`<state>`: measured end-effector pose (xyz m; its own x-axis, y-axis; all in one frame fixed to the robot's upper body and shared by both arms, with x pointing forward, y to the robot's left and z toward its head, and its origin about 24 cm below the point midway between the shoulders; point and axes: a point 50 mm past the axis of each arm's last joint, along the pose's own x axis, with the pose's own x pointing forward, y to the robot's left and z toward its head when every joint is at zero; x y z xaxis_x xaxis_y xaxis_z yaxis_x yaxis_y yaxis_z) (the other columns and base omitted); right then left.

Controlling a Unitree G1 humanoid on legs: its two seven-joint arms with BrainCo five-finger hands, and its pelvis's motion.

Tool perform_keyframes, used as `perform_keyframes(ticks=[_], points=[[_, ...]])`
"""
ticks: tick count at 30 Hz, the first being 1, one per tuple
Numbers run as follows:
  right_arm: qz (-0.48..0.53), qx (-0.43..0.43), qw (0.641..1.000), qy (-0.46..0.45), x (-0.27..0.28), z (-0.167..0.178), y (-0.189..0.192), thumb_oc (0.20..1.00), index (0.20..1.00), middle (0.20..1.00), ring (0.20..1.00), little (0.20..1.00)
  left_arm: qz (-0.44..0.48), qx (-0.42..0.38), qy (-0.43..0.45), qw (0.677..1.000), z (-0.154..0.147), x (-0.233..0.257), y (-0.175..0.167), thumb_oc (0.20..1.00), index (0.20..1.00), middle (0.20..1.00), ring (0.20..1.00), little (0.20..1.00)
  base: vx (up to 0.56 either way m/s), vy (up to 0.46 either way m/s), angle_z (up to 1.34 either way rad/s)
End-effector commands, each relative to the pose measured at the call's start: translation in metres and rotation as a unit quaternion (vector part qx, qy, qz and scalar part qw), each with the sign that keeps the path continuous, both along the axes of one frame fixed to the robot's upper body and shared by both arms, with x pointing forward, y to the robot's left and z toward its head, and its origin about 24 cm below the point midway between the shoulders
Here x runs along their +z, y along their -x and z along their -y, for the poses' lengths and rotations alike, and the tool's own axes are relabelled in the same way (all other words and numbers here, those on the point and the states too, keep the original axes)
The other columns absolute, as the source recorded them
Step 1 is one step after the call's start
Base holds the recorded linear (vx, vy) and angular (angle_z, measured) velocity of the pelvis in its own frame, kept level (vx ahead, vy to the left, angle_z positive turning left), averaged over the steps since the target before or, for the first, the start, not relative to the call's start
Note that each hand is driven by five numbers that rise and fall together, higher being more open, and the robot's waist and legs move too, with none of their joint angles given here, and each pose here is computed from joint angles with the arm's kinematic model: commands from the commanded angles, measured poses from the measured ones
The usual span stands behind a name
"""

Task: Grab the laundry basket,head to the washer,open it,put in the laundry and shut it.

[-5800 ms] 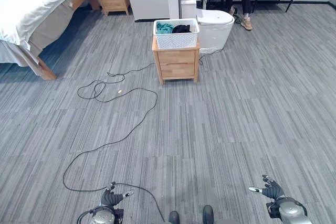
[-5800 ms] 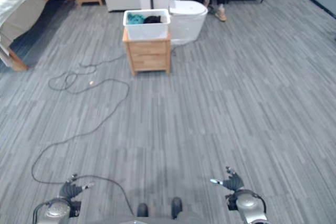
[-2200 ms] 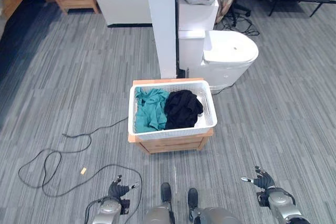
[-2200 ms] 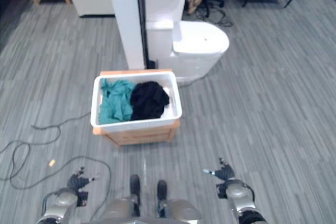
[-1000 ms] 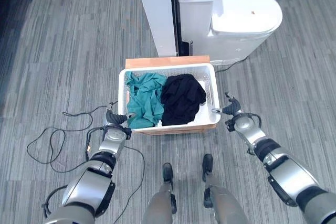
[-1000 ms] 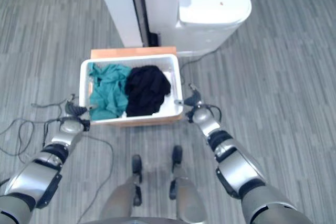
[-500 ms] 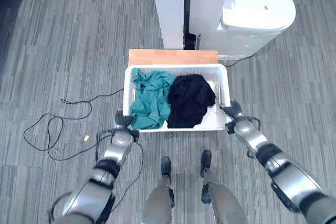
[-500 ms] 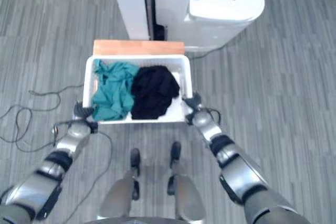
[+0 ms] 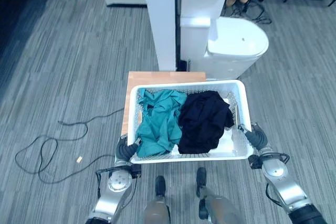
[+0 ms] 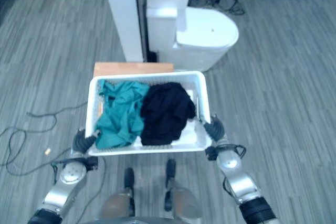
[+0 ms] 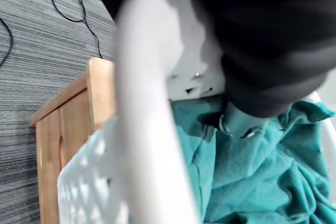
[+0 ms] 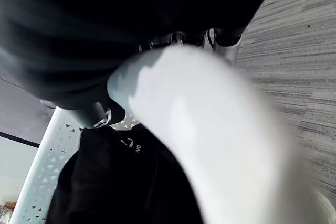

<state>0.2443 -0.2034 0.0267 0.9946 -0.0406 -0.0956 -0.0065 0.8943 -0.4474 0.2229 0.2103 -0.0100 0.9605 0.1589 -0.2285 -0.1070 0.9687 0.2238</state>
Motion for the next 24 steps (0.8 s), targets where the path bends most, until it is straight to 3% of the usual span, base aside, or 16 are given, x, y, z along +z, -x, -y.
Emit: perform_keyframes(ticks=[1, 12, 18, 24], points=[[0.122, 0.030, 0.991, -0.048, 0.043, 0.000, -0.007, 0.200, 0.200, 0.200, 0.200, 0.200, 0.061, -0.040, 0.024, 0.997, 0.000, 0.021, -0.011, 0.200, 0.200, 0.200, 0.200, 0.200, -0.02, 0.033, -0.18], [0.128, 0.024, 0.988, -0.079, 0.047, 0.014, 0.011, 0.200, 0.200, 0.200, 0.200, 0.200, 0.099, -0.112, -0.001, 0.989, 0.013, 0.041, -0.006, 0.200, 0.200, 0.200, 0.200, 0.200, -0.08, 0.140, -0.69], [0.162, 0.050, 0.981, -0.089, 0.063, 0.002, 0.005, 0.200, 0.200, 0.200, 0.200, 0.200, 0.155, -0.101, -0.001, 0.983, 0.012, 0.063, -0.015, 0.200, 0.200, 0.200, 0.200, 0.200, -0.08, 0.010, -1.93], [0.152, 0.055, 0.983, -0.090, 0.057, -0.001, 0.006, 0.200, 0.200, 0.200, 0.200, 0.200, 0.146, -0.097, 0.004, 0.984, 0.011, 0.059, -0.011, 0.200, 0.200, 0.200, 0.200, 0.200, 0.08, -0.143, -1.74]])
